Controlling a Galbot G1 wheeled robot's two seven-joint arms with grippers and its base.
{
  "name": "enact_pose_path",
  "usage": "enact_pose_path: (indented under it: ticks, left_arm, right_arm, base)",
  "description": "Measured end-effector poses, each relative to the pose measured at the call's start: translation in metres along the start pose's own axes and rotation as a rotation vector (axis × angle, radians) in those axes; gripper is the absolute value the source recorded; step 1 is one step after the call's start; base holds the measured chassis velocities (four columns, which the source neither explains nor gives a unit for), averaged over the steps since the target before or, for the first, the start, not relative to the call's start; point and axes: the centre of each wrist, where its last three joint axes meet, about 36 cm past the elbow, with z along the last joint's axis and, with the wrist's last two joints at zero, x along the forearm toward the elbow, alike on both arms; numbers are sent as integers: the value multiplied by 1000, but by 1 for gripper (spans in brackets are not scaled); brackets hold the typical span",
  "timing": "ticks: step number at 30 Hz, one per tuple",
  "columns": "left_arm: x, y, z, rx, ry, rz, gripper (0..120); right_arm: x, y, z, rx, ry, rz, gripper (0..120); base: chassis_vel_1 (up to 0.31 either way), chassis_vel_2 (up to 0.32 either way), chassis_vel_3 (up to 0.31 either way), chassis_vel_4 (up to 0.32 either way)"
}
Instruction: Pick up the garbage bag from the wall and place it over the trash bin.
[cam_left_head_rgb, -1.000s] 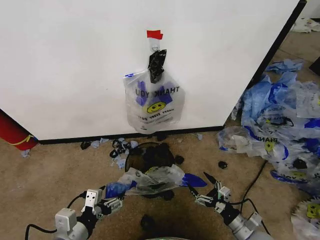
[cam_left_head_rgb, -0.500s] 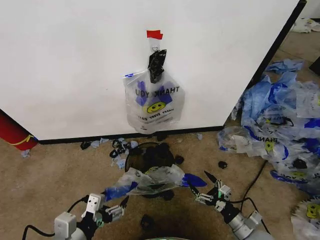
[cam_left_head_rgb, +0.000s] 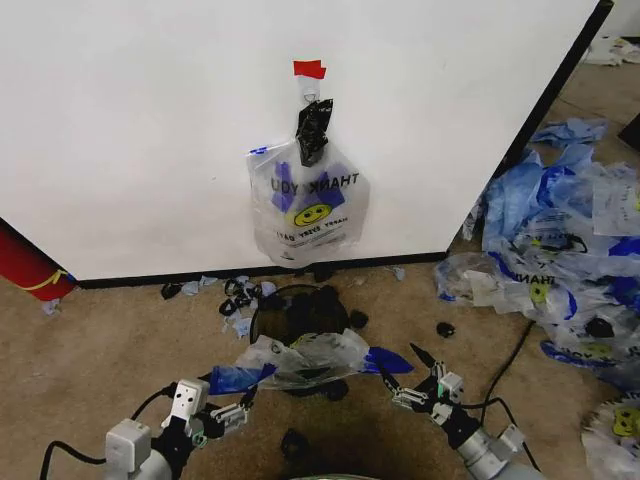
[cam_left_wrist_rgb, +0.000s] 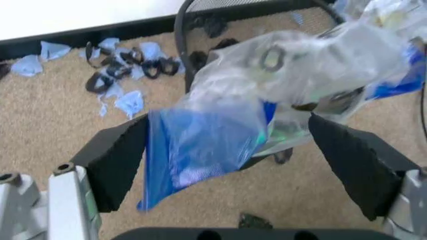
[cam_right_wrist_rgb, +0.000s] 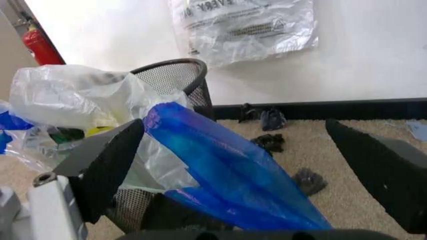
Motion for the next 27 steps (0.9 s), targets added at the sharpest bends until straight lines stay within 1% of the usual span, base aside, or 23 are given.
enact_pose_path:
  ticks: [6, 9, 11, 14, 19, 21, 27]
  left_arm:
    - [-2, 0, -7, -4, -21, -2, 93]
    - [-7, 3, -14, -8, -51, -6, 91]
    - [-16, 7, -24, -1, -89, -13, 91]
    - [-18, 8, -27, 6, -102, -12, 91]
    - [-23, 9, -33, 30, -137, -18, 91]
    - [-23, 9, -34, 31, -139, -18, 91]
    - [-25, 10, -32, 44, -143, -23, 91]
  right_arm:
    - [-1, 2, -2, -5, -9, -2, 100]
    - [-1, 5, -4, -12, -14, -1, 100]
    - [1, 10, -6, -24, -20, 8, 100]
    - [1, 12, -8, -31, -24, 11, 100]
    - [-5, 33, -23, -93, -46, 26, 100]
    - [-6, 36, -24, -100, -45, 29, 100]
    - [-9, 65, -31, -187, -6, 58, 100]
  base:
    - [0, 0, 0, 0]
    - [0, 0, 0, 0]
    - [0, 0, 0, 0]
    - [0, 0, 0, 0]
    - [0, 0, 0, 0]
    - [0, 0, 0, 0]
    - [0, 0, 0, 0]
